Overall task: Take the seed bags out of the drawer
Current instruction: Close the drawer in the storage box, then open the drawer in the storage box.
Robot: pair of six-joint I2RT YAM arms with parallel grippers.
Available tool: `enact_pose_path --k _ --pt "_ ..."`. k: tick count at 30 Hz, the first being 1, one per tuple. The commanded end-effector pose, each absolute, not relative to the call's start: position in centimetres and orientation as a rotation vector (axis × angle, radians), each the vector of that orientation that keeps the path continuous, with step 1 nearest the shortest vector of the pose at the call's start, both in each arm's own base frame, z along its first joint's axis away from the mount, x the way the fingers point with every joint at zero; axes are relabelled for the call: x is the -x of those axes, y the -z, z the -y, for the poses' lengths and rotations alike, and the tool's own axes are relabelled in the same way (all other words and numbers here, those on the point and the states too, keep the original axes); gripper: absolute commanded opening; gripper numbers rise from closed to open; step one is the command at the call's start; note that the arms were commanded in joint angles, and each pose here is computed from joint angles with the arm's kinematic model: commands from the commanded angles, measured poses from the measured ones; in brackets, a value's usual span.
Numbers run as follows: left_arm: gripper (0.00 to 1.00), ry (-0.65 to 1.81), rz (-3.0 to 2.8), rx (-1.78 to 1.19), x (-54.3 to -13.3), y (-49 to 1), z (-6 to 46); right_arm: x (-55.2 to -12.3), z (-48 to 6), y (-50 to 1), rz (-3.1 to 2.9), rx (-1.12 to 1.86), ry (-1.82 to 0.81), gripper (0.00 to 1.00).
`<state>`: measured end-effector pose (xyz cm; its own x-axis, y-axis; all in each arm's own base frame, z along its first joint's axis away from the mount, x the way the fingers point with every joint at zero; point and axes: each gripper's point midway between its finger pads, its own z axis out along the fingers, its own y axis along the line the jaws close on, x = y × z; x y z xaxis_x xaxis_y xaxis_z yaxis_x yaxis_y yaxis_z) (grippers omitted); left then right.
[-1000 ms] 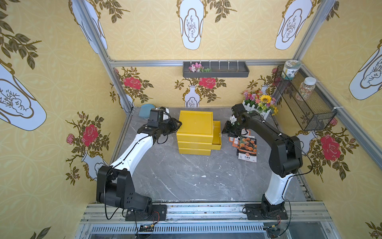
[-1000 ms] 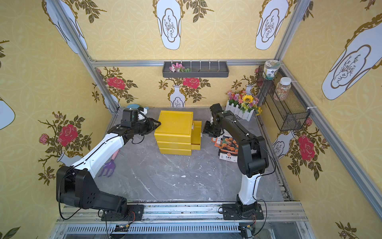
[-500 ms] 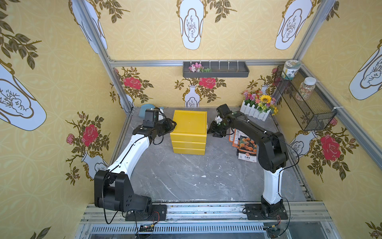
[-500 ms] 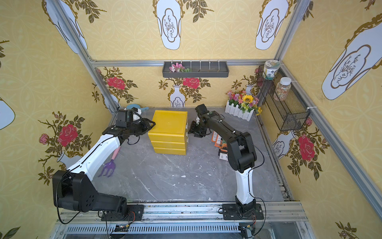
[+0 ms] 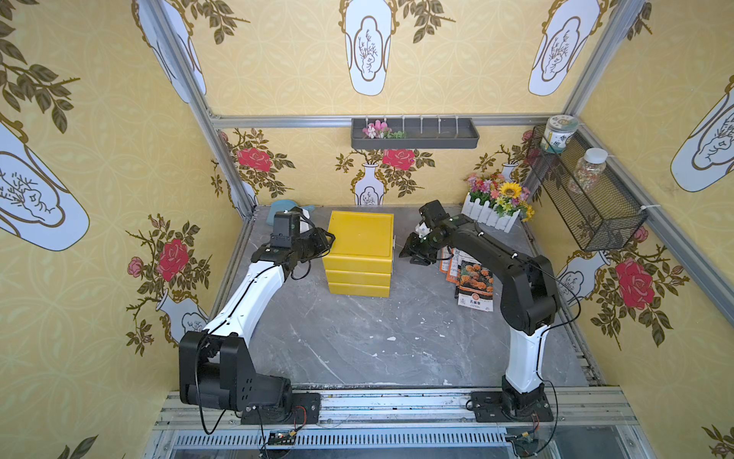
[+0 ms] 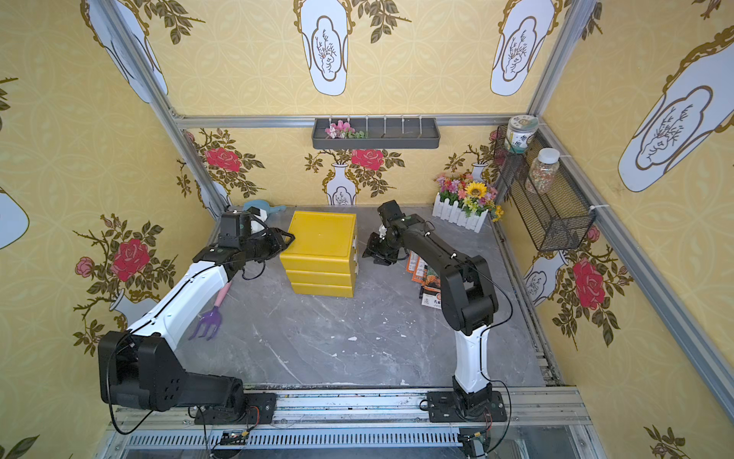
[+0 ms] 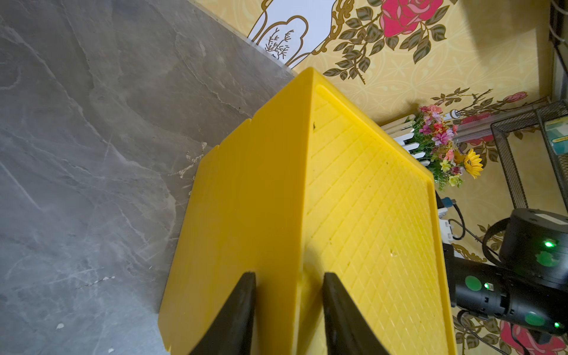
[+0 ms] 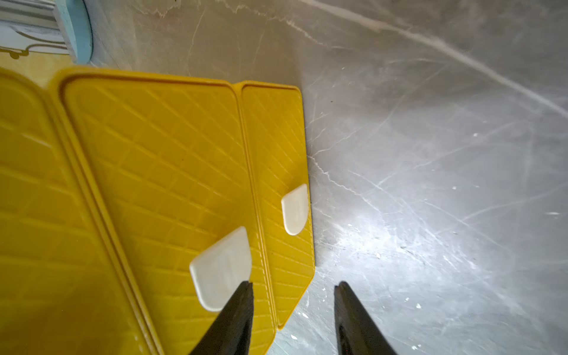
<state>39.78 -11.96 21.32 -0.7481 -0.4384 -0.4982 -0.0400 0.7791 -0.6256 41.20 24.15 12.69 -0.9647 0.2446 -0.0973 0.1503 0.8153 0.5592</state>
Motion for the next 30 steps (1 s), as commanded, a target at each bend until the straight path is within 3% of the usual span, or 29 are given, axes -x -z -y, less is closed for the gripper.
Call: enact_pose_path --k 1,30 --pt "0.40 0.728 -2.512 0.421 -36.8 -17.1 11.3 -41.4 -23.3 -13.1 -2.791 -0.310 -0.865 0.48" --pt "0.40 0.760 -2.519 0.420 -36.1 -16.9 11.6 -42.3 -28.3 -6.5 -2.881 -0.319 -0.968 0.45"
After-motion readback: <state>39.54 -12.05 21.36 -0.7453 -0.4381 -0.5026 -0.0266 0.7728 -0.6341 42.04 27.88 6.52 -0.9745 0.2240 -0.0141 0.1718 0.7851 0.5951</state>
